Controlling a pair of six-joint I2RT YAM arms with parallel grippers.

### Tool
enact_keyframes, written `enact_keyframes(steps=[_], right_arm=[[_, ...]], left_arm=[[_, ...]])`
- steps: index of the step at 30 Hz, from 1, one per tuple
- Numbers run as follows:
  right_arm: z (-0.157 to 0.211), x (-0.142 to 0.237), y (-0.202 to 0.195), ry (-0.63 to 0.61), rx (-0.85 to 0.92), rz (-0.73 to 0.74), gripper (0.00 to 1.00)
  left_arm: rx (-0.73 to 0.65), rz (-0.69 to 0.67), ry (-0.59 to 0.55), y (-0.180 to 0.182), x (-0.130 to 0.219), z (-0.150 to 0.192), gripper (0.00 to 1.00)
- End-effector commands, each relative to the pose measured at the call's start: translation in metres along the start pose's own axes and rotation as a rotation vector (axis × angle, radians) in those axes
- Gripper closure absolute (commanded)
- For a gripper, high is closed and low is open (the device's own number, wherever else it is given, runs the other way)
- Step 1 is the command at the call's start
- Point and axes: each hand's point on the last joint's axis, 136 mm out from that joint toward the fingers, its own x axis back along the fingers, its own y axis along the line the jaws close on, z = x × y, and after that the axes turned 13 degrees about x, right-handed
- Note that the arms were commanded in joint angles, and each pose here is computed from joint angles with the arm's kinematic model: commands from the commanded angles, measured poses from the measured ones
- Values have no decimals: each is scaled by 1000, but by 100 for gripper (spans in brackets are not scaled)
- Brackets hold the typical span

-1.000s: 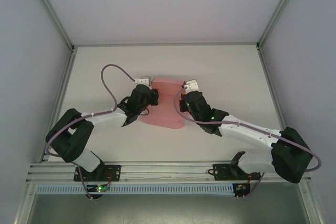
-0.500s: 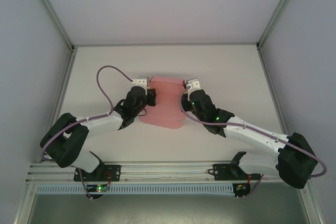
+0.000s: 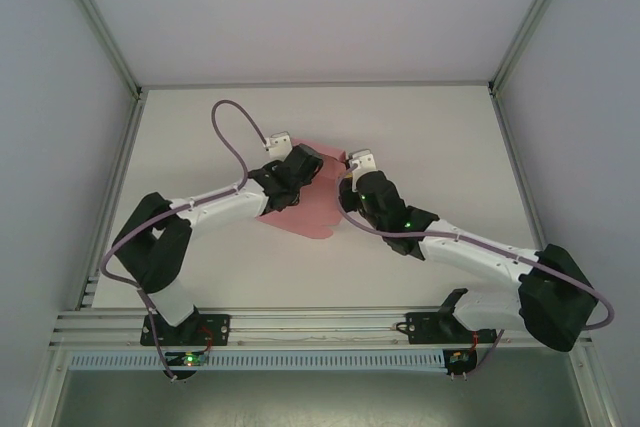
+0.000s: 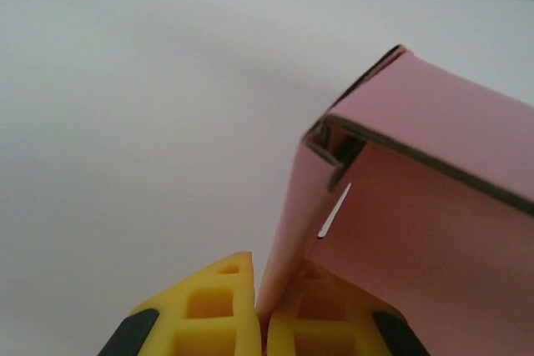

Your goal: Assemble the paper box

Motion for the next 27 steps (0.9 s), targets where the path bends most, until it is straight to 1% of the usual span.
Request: enact_keyframes(steps=[1, 3, 4, 6, 7, 8, 12, 14, 16, 21, 22, 25, 27], right_arm=[[-16, 8, -4, -58, -32, 35, 100], [-14, 4, -5, -49, -29, 43, 100], [-12, 2, -7, -44, -30, 50, 100], [-11, -1, -11, -38, -36, 54, 100], [-9, -3, -13, -34, -40, 57, 100], [-9, -3, -14, -34, -43, 59, 100], [-9, -4, -15, -32, -47, 55, 100], [-9, -3, -14, -34, -48, 45, 100], [-8, -4, -12, -32, -50, 35, 100], [-8, -2, -12, -34, -53, 30, 100], [-9, -2, -11, -36, -55, 26, 100], [-10, 0, -12, -42, -54, 27, 100], [-10, 0, -13, -36, -52, 31, 100]], left_arm=[[-18, -454, -278, 110, -5, -51, 100], [-14, -367, -210, 97, -10, -43, 100], [-34, -262, -159, 82, -15, -36, 100], [-29, -90, -93, 60, -15, -24, 100], [-27, -15, -71, 51, -12, -20, 100], [-14, 18, -56, 48, -9, -18, 100], [-42, 76, -16, 42, 2, -15, 99], [-54, 137, 12, 33, 6, -10, 94], [-57, 207, 29, 24, 10, -7, 85], [-70, 306, 53, 10, 23, -6, 72], [-70, 309, 49, 10, 25, -7, 71], [-81, 298, 37, 13, 28, -10, 64], [-85, 329, 41, 10, 33, -10, 55]])
